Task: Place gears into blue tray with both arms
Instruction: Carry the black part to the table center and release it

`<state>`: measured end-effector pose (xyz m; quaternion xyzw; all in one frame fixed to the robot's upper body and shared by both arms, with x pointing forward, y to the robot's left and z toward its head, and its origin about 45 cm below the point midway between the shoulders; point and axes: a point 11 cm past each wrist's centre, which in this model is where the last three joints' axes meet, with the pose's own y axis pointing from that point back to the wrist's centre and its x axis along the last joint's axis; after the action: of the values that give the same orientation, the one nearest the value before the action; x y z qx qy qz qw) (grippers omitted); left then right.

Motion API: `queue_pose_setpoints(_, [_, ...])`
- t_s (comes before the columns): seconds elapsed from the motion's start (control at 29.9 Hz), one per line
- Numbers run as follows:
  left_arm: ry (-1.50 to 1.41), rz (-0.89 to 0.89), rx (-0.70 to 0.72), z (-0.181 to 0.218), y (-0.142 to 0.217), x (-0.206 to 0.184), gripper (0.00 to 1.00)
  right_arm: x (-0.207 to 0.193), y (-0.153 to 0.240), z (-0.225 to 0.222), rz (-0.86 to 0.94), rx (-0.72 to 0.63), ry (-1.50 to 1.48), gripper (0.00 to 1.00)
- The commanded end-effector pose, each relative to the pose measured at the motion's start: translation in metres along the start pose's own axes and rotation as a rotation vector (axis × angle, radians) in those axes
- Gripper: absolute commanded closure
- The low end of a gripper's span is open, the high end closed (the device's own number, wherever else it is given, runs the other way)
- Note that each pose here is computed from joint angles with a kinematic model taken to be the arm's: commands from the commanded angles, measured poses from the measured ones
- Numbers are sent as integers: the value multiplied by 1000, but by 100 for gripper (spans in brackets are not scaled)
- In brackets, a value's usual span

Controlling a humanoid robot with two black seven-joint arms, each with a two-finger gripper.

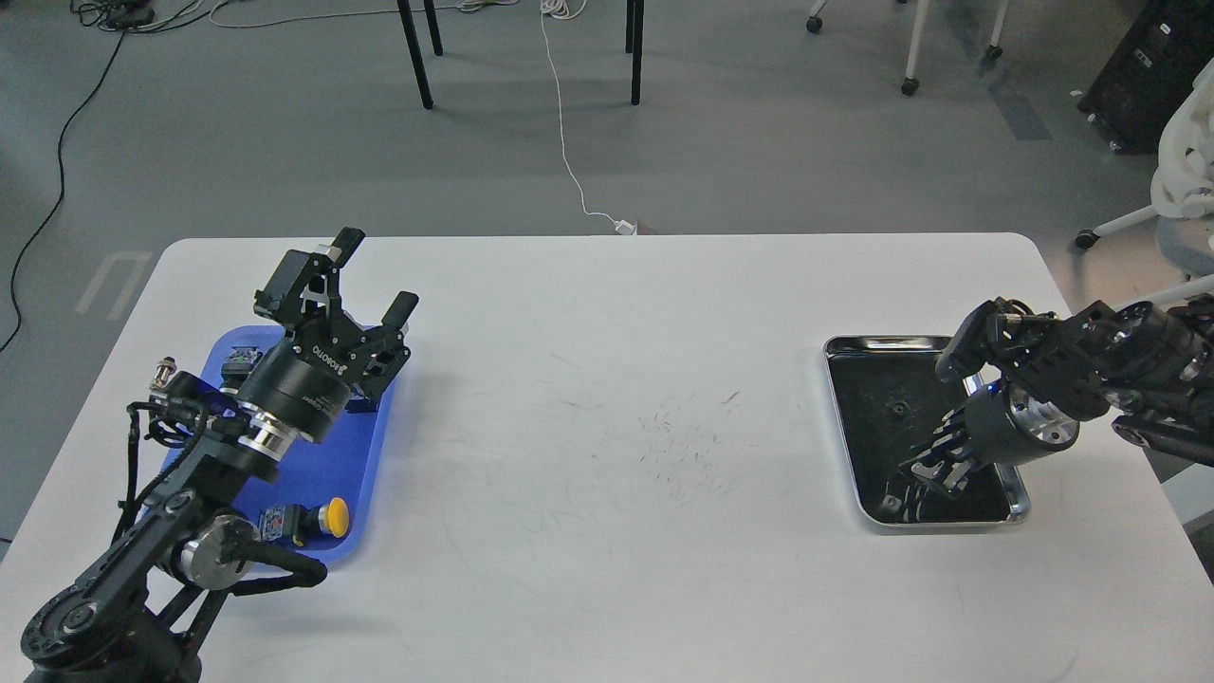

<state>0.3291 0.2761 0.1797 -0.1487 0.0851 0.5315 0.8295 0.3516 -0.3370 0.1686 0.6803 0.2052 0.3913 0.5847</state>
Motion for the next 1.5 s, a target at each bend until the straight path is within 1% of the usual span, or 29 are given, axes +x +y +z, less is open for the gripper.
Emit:
queue_pose_setpoints(0.0, [-5, -2, 0, 1, 0, 1, 2, 30, 12, -1, 65, 2, 0, 88])
queue_pose_setpoints(0.07, [-6, -3, 0, 2, 0, 1, 2, 53, 15, -8, 103, 21, 0, 87])
queue_pose_setpoints(0.1, [-6, -3, 0, 2, 0, 1, 2, 72, 11, -18, 125, 47, 12, 87])
queue_pose_setpoints(0.23, [-4, 3, -9, 5, 1, 3, 2, 119, -4, -48, 167, 115, 41, 87])
queue_pose_setpoints(0.33, [-11, 6, -15, 8, 1, 5, 2, 143, -16, -64, 176, 130, 83, 87])
queue_pose_setpoints(0.43, [-19, 5, -12, 10, 4, 7, 2, 158, -31, -80, 175, 146, 127, 87])
queue_pose_setpoints(0.63, [-23, 13, -9, 11, 7, 10, 2, 159, -62, -116, 200, 227, 171, 87])
queue_pose_setpoints(1.07, [-16, 22, -5, 8, 14, 10, 2, 161, -87, -159, 196, 309, 226, 86])
queue_pose_setpoints(1.37, [-16, 17, -9, 10, 14, 8, 2, 167, -93, -164, 229, 313, 231, 86])
queue_pose_setpoints(1.47, [-15, 16, -8, 9, 14, 8, 2, 169, -93, -166, 235, 322, 206, 84])
